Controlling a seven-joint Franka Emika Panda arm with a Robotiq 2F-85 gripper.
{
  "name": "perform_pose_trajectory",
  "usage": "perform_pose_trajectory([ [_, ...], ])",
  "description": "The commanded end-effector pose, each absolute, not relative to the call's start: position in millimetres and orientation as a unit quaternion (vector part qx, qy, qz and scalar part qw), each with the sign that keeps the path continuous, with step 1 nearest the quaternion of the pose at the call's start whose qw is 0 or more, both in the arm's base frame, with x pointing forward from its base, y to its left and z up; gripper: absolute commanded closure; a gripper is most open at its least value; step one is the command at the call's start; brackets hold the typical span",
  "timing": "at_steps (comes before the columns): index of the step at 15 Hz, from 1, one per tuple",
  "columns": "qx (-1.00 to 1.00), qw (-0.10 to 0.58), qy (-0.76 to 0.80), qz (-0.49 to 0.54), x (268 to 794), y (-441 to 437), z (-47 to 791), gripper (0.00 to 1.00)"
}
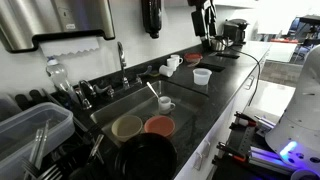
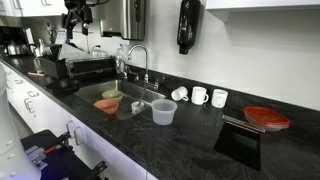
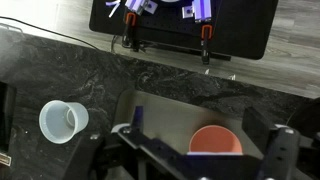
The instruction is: Remove the cup from the sink
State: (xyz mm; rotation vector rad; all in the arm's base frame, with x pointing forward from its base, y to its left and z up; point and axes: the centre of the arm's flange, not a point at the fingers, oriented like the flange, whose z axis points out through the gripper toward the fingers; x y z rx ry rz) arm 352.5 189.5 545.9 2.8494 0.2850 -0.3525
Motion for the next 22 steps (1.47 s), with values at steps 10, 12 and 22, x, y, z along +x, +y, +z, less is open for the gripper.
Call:
perform_pose_trajectory([
  [10, 0.981, 0.138, 0.081, -0.113, 356, 188, 545, 0.0],
  [12, 0.984, 0.139, 0.058, -0.096, 362, 182, 542, 0.0],
  [22, 0.991, 0.093, -0.026, -0.091, 412, 102, 489, 0.0],
])
